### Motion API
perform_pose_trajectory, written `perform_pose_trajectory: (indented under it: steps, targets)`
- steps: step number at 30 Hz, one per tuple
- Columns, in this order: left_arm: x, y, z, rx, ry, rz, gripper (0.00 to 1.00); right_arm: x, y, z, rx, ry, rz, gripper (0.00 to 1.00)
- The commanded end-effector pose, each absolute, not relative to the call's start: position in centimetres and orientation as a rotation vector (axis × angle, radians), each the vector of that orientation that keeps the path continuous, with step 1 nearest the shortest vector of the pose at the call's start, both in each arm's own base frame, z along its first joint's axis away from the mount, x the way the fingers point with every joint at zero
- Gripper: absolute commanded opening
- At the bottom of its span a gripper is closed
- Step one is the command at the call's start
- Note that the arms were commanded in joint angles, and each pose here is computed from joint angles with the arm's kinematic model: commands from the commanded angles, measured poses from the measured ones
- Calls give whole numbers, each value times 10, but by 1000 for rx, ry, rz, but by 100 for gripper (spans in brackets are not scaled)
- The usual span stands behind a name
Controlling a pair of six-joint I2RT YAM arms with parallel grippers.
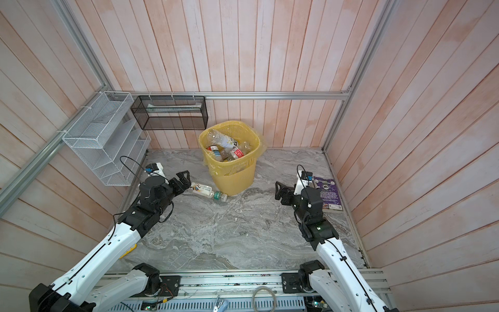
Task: Throw the plastic bottles in the bin
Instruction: 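Draw the left arm back and lower it onto the crane-labelled bottle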
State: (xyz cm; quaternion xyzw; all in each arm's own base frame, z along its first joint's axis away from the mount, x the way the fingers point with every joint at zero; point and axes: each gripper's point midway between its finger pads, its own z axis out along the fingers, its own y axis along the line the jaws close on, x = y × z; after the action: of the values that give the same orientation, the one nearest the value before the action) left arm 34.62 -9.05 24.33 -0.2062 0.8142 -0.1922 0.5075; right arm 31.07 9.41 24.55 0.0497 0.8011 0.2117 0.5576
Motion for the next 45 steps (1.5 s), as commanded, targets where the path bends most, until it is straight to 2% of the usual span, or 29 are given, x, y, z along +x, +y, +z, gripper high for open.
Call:
perform_pose_trajectory:
  steps: [1, 8, 20, 29, 41, 45]
  targets:
    - [347, -98, 206, -598, 2081, -534, 100, 311, 106, 243, 88, 1884, 569, 90]
    - [376, -116, 159, -707, 2192, -623, 100, 309, 91, 237, 146, 1901, 480, 91]
    - [425, -117, 114, -829, 2280, -519, 100, 297, 62, 226, 233, 1899, 338, 94]
    - [442, -118, 88, -858, 2360, -432, 100, 298, 56, 216, 226, 1919, 276, 95]
    - [461, -134, 57, -684, 2520, -370, 93, 304, 52, 201, 209, 1952, 216, 95]
    - [467, -140, 45, -569, 2598, -344, 86, 304, 47, 198, 210, 1959, 178, 95]
